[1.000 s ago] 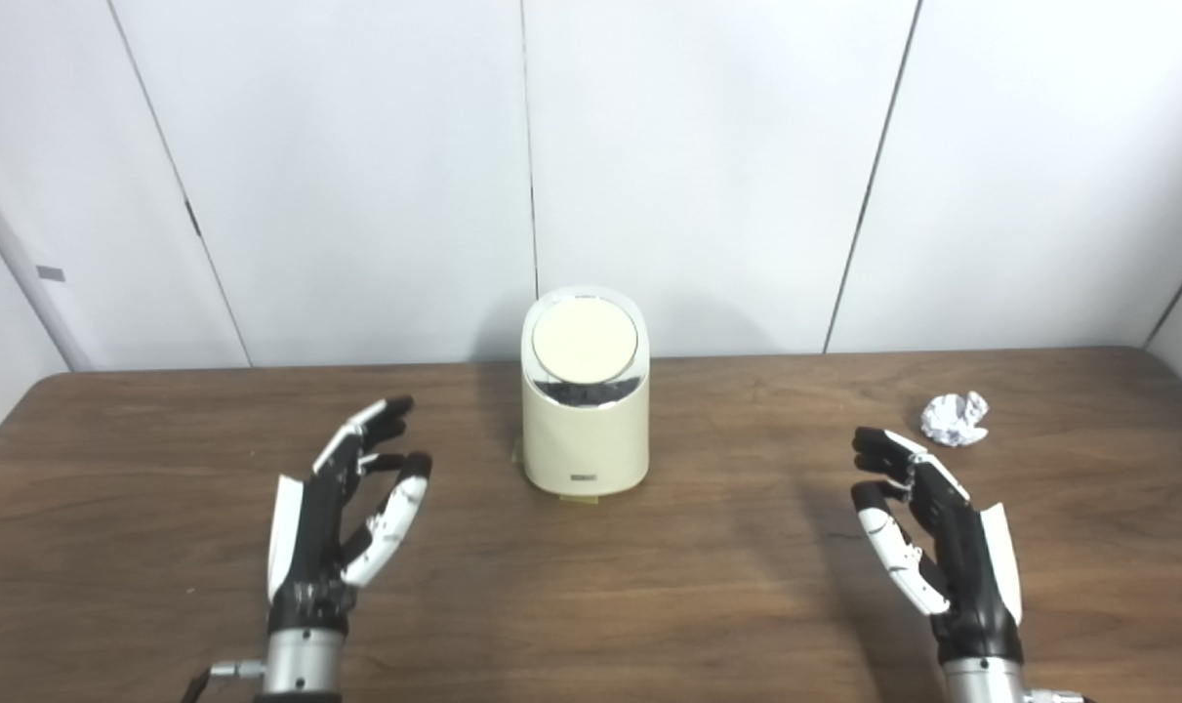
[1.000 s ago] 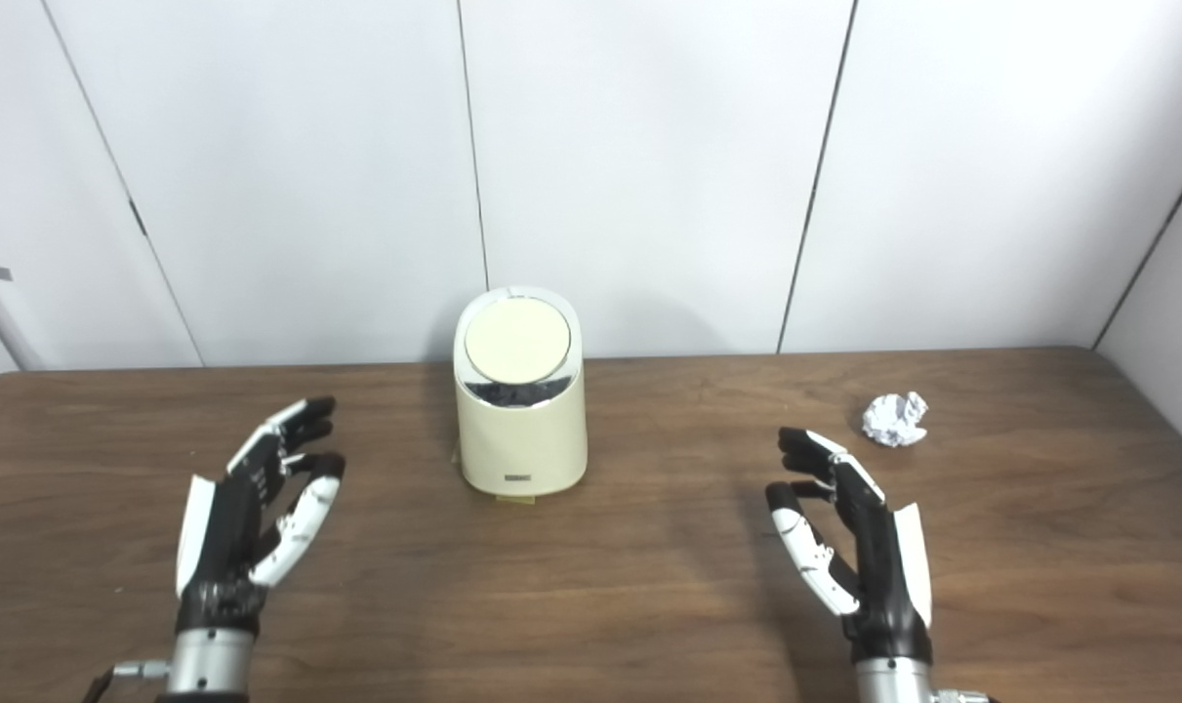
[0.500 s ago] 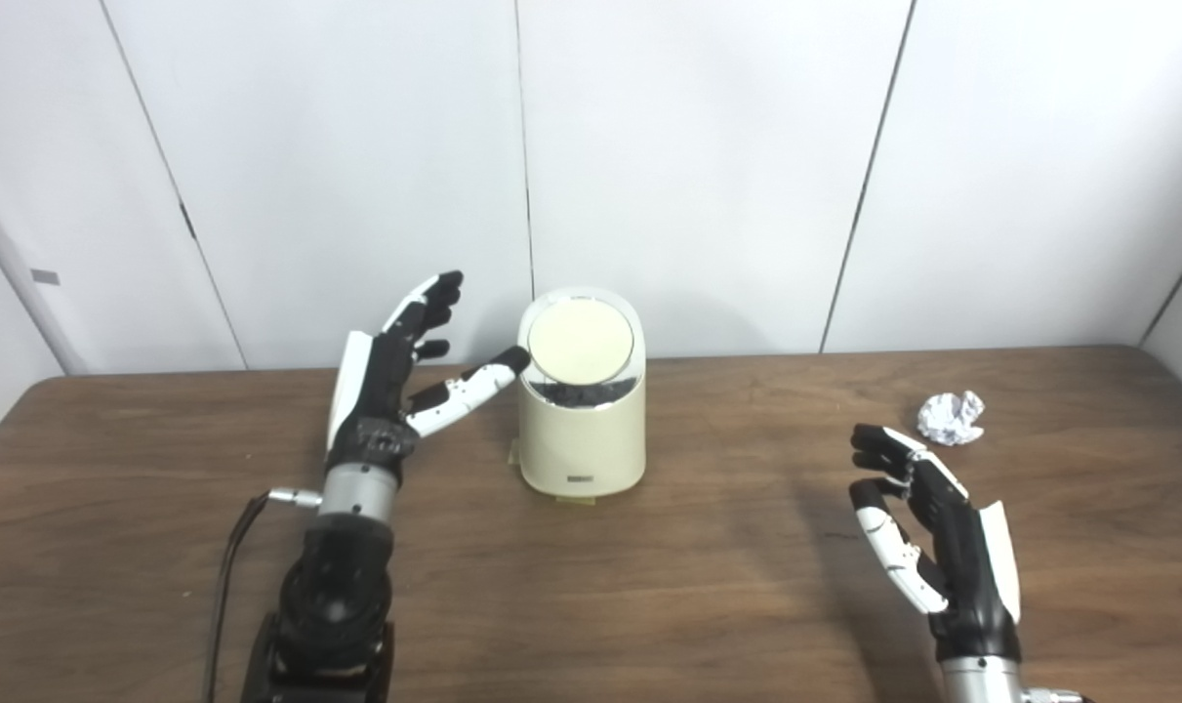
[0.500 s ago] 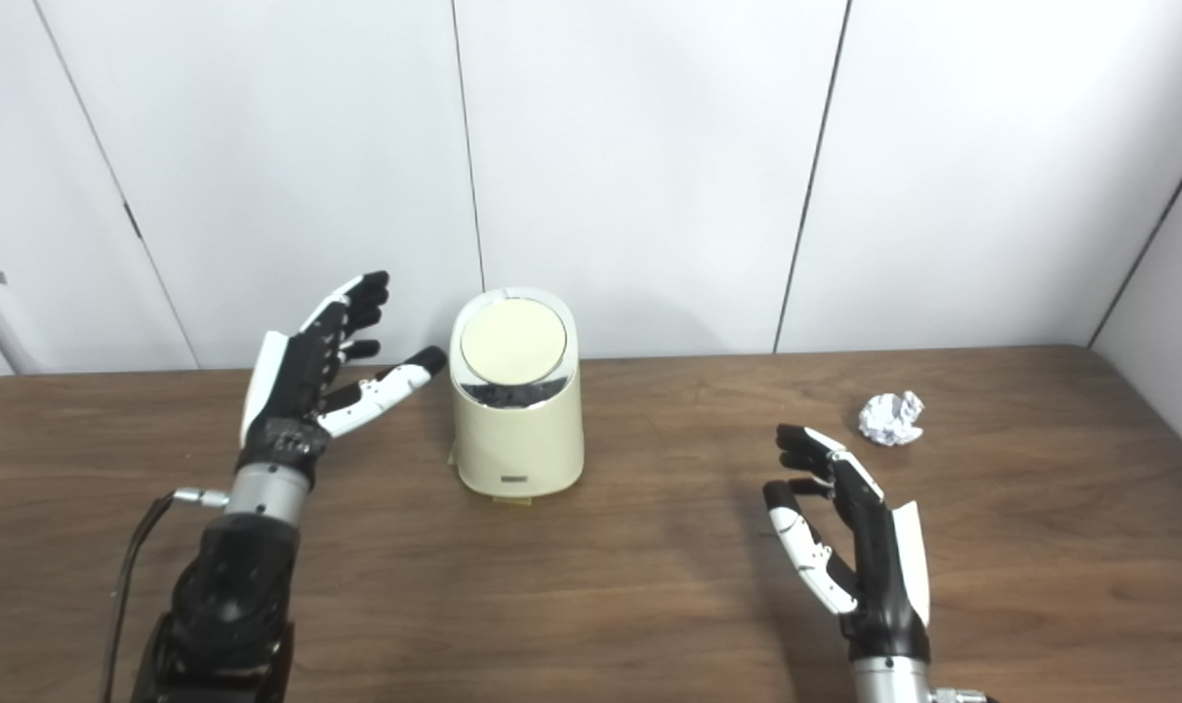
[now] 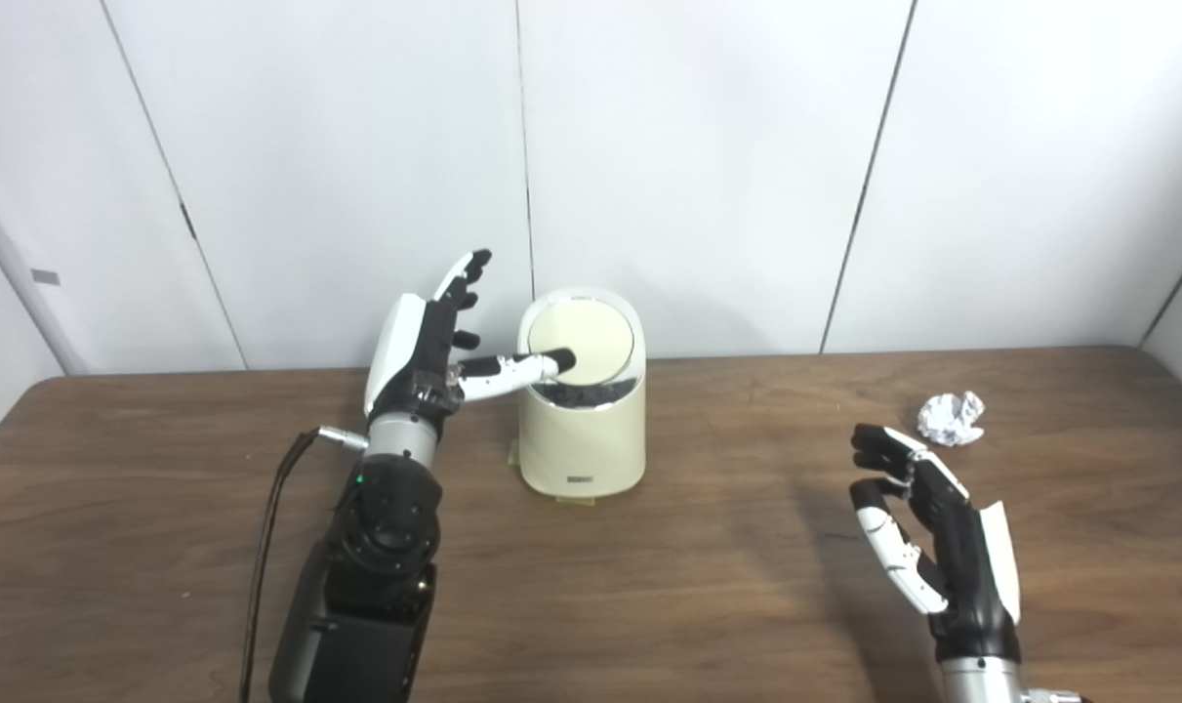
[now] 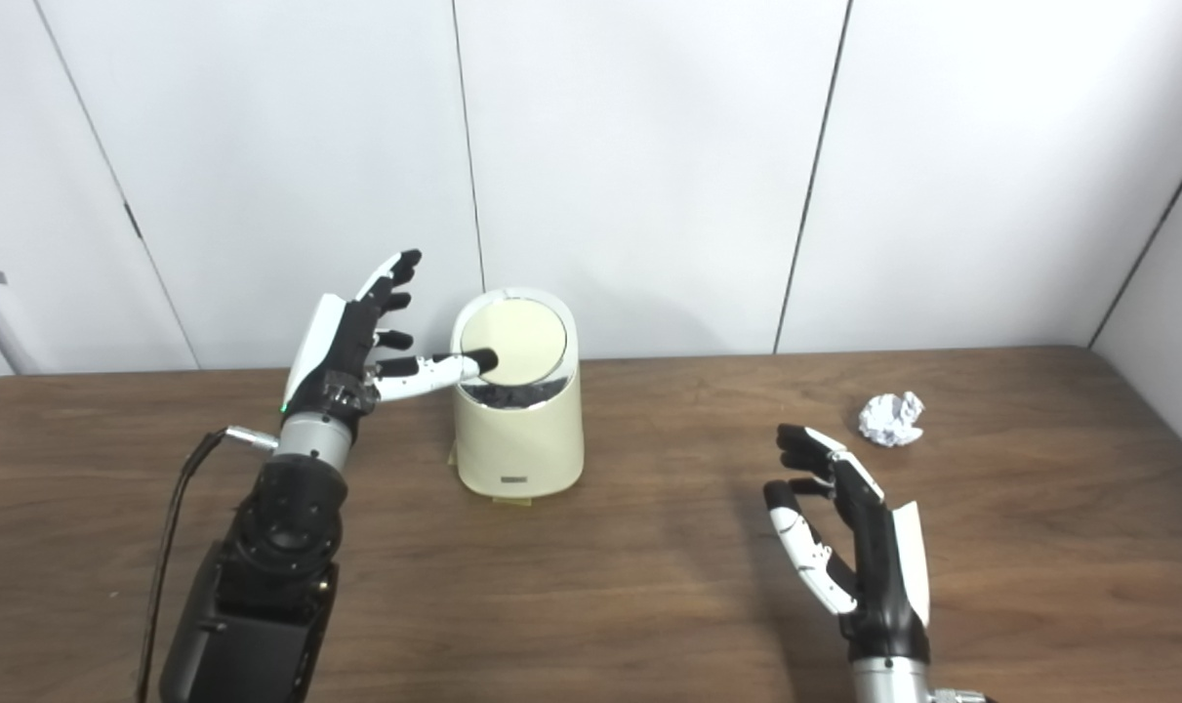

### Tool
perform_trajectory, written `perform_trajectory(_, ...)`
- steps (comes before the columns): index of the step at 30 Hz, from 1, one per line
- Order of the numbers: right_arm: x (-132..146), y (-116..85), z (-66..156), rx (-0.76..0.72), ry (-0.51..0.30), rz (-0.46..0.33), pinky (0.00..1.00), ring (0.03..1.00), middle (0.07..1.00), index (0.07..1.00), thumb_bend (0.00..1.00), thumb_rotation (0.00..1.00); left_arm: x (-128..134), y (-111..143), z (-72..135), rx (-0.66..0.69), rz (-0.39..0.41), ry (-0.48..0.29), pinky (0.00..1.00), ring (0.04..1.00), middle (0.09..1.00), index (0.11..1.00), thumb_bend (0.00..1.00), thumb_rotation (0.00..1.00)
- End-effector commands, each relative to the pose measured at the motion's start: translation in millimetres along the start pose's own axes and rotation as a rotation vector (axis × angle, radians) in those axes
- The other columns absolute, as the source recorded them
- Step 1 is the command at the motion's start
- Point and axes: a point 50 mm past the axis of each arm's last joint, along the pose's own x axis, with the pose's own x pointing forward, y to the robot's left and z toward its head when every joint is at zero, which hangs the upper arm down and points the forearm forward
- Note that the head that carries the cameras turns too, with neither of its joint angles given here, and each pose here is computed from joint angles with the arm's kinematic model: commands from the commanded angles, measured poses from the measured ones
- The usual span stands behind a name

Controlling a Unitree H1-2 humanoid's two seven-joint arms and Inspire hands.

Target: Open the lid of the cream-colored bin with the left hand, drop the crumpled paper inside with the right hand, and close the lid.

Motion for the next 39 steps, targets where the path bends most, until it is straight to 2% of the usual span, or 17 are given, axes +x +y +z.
perform_trajectory(1,-1.1,13.2,1.3,0.021,-0.011,0.000,0.64,0.728,0.748,0.733,0.26,0.68,12.8,4.2,26.2,0.009,0.041,-0.061,0.75,0.910,0.965,0.989,0.96,0.24)
perform_trajectory(5,-0.4,14.2,2.4,0.009,-0.021,0.001,0.62,0.720,0.745,0.732,0.23,0.66,18.7,-4.2,26.7,0.040,0.039,-0.052,0.77,0.937,0.995,0.998,0.97,0.25)
perform_trajectory(12,-1.1,15.4,3.0,0.019,-0.017,0.005,0.63,0.727,0.752,0.735,0.25,0.69,24.9,-11.3,28.1,0.102,0.044,-0.057,0.78,0.965,1.000,1.000,0.96,0.27)
perform_trajectory(15,-1.8,15.6,2.2,0.014,-0.017,0.004,0.63,0.723,0.750,0.733,0.26,0.69,28.1,-14.4,25.4,0.126,0.045,-0.056,0.82,0.980,1.000,1.000,0.96,0.29)
perform_trajectory(17,-2.8,15.6,2.4,0.013,-0.013,0.005,0.63,0.725,0.751,0.735,0.26,0.69,30.5,-17.4,22.4,0.135,0.047,-0.056,0.87,0.996,1.000,1.000,0.96,0.28)
perform_trajectory(26,-4.5,16.7,5.2,0.011,-0.010,0.004,0.62,0.719,0.743,0.730,0.24,0.68,36.0,-25.7,15.0,0.149,0.054,-0.054,0.98,1.000,1.000,1.000,0.95,0.30)
perform_trajectory(34,-4.2,17.0,4.8,0.007,-0.017,0.010,0.62,0.718,0.741,0.730,0.23,0.66,43.7,-28.1,6.9,0.180,0.065,-0.043,0.98,1.000,1.000,1.000,0.90,0.27)
perform_trajectory(39,-4.2,16.7,3.3,0.021,-0.016,0.017,0.63,0.729,0.750,0.737,0.23,0.66,47.2,-26.6,5.8,0.163,0.063,-0.038,0.96,1.000,1.000,1.000,0.91,0.34)
